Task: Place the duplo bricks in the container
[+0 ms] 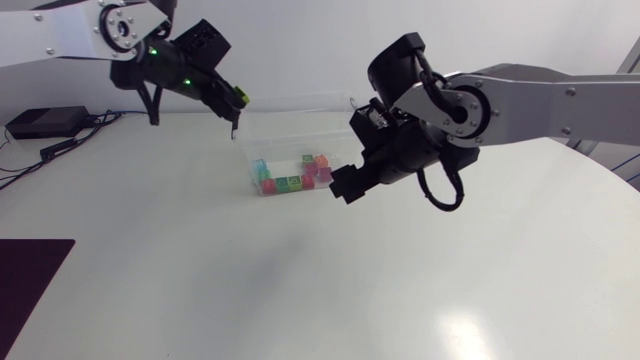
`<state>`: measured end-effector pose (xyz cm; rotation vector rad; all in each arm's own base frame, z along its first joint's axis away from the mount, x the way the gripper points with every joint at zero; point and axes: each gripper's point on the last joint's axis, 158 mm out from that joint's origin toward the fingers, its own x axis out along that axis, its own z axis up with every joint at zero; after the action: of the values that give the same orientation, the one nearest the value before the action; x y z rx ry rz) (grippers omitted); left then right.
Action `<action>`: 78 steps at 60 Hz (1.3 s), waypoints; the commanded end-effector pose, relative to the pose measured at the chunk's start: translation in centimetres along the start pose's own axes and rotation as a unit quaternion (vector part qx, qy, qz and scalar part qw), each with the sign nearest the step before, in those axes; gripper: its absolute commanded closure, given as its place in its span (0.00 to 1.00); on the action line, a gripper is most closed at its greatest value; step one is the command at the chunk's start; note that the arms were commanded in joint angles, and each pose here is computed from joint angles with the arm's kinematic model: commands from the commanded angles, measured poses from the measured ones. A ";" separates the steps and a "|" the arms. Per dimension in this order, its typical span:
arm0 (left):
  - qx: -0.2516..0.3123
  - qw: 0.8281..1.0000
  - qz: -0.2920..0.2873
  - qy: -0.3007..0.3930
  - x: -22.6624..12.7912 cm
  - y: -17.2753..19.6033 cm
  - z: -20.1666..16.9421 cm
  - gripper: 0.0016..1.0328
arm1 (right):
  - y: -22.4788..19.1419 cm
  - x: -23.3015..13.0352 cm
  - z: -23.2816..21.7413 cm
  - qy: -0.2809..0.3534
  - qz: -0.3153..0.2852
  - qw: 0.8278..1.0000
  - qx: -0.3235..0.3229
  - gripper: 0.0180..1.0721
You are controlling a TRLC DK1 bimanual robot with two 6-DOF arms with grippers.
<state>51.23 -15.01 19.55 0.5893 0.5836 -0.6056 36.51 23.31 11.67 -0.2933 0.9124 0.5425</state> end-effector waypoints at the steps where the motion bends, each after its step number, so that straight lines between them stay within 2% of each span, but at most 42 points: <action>1: -0.026 0.999 -0.016 0.010 2.7 -0.3 -0.1 0.76 | -0.3 -0.2 -1.2 0.008 0.000 1.000 -0.006 0.21; 18: -0.033 0.998 -0.035 0.026 7.9 -1.2 -0.8 0.74 | -1.3 -0.3 -1.9 0.011 -0.007 1.000 0.001 0.20; 20: -0.033 0.998 -0.038 0.028 8.4 -1.3 -1.0 0.71 | -1.3 -0.3 -1.9 0.009 -0.008 1.000 0.002 0.20; 22: -0.032 0.998 -0.038 0.028 8.6 -1.3 -0.9 0.66 | -1.4 -0.3 -1.8 0.009 -0.009 1.000 0.002 0.20; 29: -0.031 0.999 -0.037 0.024 8.6 -1.4 -0.4 0.31 | -1.7 -0.5 -1.6 0.003 -0.011 1.000 0.005 0.18; 30: -0.032 0.999 -0.036 0.022 8.4 -1.3 -0.3 0.23 | -1.8 -0.5 -1.5 0.002 -0.013 1.000 0.006 0.18; 31: -0.032 0.999 -0.036 0.023 8.5 -1.3 -0.3 0.21 | -1.9 -0.5 -1.6 0.002 -0.013 1.000 0.007 0.18; 33: -0.033 0.999 -0.034 0.017 8.0 -1.2 0.2 0.11 | -2.2 -0.7 -1.4 -0.003 -0.016 1.000 0.009 0.18; 36: -0.038 0.999 -0.029 0.011 7.3 -0.9 0.7 0.05 | -2.6 -1.0 -1.2 -0.009 -0.021 1.000 0.013 0.17; 41: -0.049 0.999 -0.019 0.003 5.9 -0.1 1.3 0.04 | -3.5 -1.5 -1.0 -0.021 -0.031 0.999 0.019 0.13; 51: -0.052 0.999 -0.006 -0.002 3.3 0.6 1.2 0.04 | -5.5 -2.8 -0.7 -0.043 -0.062 0.997 0.030 0.11; 67: -0.088 0.995 0.029 0.024 -1.5 1.9 -3.0 0.04 | -9.6 -6.2 -0.9 -0.094 -0.127 0.985 0.062 0.10; 78: -0.116 0.990 0.081 -0.007 -5.4 3.3 -4.8 0.04 | -11.9 -8.6 -2.1 -0.118 -0.169 0.975 0.083 0.07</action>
<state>49.55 -9.22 19.95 0.4400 0.6018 -0.4311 38.08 11.30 17.62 -0.2257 0.6671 0.2205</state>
